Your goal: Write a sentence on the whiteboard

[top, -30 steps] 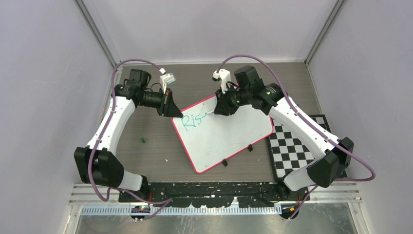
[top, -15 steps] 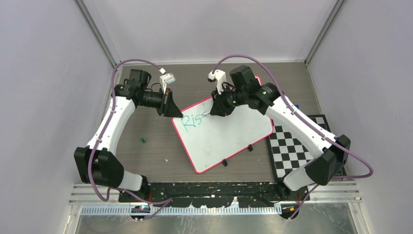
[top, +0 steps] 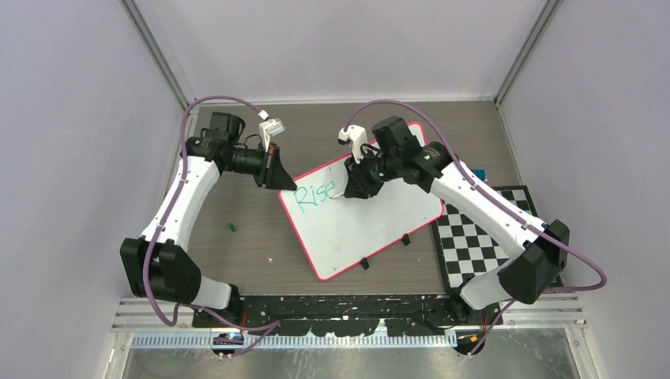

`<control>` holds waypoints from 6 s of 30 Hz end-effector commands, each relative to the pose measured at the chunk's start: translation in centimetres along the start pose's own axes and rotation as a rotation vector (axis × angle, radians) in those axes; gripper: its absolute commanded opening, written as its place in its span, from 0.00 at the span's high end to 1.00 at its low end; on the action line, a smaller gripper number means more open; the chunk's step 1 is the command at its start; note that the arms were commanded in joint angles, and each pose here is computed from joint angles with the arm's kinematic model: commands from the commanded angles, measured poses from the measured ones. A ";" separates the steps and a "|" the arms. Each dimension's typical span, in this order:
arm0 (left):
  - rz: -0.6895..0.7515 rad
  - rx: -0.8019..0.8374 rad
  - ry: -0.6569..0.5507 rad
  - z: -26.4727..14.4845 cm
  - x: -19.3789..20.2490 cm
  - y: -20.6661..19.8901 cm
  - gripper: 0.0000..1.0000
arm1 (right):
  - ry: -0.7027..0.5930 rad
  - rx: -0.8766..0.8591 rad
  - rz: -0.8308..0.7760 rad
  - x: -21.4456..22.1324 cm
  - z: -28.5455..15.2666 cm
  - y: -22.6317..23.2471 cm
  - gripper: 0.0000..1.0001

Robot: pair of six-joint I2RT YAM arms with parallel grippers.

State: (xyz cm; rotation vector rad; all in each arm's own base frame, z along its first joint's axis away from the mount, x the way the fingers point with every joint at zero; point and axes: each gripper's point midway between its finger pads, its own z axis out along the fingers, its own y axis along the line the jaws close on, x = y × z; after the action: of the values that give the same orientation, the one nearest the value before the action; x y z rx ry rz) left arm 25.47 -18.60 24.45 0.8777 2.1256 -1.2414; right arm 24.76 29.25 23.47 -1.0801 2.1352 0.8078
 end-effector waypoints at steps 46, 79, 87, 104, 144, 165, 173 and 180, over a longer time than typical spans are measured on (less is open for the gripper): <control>-0.040 0.070 0.054 1.3 1.3 -1.2 0.97 | -0.084 0.035 0.018 -1.8 -2.7 -2.4 1.00; -0.024 0.002 0.159 1.4 1.6 1.0 1.00 | -0.142 0.030 0.061 -1.5 -5.9 -3.1 1.00; -0.023 0.007 0.141 1.3 1.5 0.3 0.90 | -0.172 0.109 0.072 -1.4 -5.8 -4.8 1.00; -0.019 0.008 0.131 1.5 1.8 0.2 1.00 | -0.215 0.163 0.061 -2.5 -6.1 -5.8 1.00; 0.000 0.010 0.130 1.4 2.0 -0.2 1.00 | -0.110 0.212 0.013 -1.6 -3.8 -5.6 1.00; -0.008 0.013 0.132 1.5 1.9 0.0 1.00 | -0.067 0.209 0.066 0.4 -4.4 -7.0 1.00; -0.003 0.007 0.131 1.4 1.9 -0.1 1.00 | -0.029 0.146 0.026 0.2 -2.5 -4.7 1.00; -0.005 0.005 0.131 1.4 2.0 -0.1 1.00 | -0.022 0.127 -0.004 -0.4 -2.6 -3.7 1.00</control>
State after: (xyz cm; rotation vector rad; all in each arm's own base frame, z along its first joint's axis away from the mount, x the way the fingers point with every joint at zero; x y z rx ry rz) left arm 24.60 -19.33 22.72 0.9144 2.2627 -1.2728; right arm 25.76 25.57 22.48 -1.0150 2.2140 0.7181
